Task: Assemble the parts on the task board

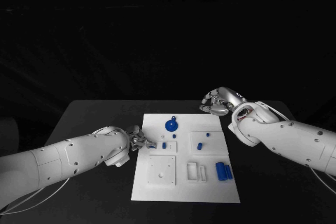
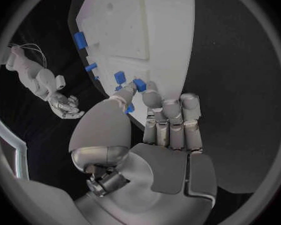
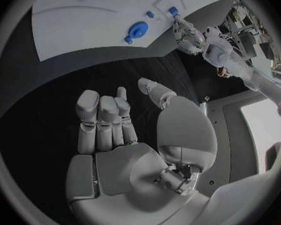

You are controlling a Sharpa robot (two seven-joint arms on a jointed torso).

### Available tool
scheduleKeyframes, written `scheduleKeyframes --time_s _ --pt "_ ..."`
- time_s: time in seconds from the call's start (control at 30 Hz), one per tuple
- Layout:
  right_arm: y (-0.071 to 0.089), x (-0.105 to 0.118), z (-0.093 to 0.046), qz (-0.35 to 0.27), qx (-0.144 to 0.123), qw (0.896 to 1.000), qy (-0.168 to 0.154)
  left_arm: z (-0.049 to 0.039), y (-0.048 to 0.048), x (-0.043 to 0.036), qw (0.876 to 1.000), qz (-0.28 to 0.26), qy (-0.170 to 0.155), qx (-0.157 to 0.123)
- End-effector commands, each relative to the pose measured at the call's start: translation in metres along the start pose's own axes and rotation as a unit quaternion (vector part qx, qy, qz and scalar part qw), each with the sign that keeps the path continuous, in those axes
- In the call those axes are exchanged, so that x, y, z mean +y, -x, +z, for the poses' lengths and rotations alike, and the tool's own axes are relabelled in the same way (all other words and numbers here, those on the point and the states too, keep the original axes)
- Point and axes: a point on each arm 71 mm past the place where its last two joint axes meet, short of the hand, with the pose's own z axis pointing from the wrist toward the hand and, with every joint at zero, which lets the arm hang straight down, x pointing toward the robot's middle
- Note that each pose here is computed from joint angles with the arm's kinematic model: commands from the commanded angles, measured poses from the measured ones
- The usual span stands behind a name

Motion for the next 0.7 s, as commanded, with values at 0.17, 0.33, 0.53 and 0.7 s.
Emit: scheduleKeyframes --time_s 0.17,0.33,0.53,0.7 --pt "-0.0006 0.0010 -0.0003 0.000 0.003 1.000 0.005 0.0008 -0.0143 0.0049 0.999 -0.004 0.012 0.045" --pt "-0.0004 0.0009 -0.0004 0.000 0.002 1.000 0.005 0.0014 -0.0123 0.0060 0.999 -0.016 0.014 0.036" --pt "-0.0003 0.0007 -0.0004 0.000 0.002 1.000 0.005 0.0016 -0.0100 0.0066 0.999 -0.033 0.013 0.025" --pt "-0.0002 0.0005 -0.0004 0.000 0.002 1.000 0.005 0.0010 -0.0098 0.0056 0.999 -0.048 0.009 0.019"
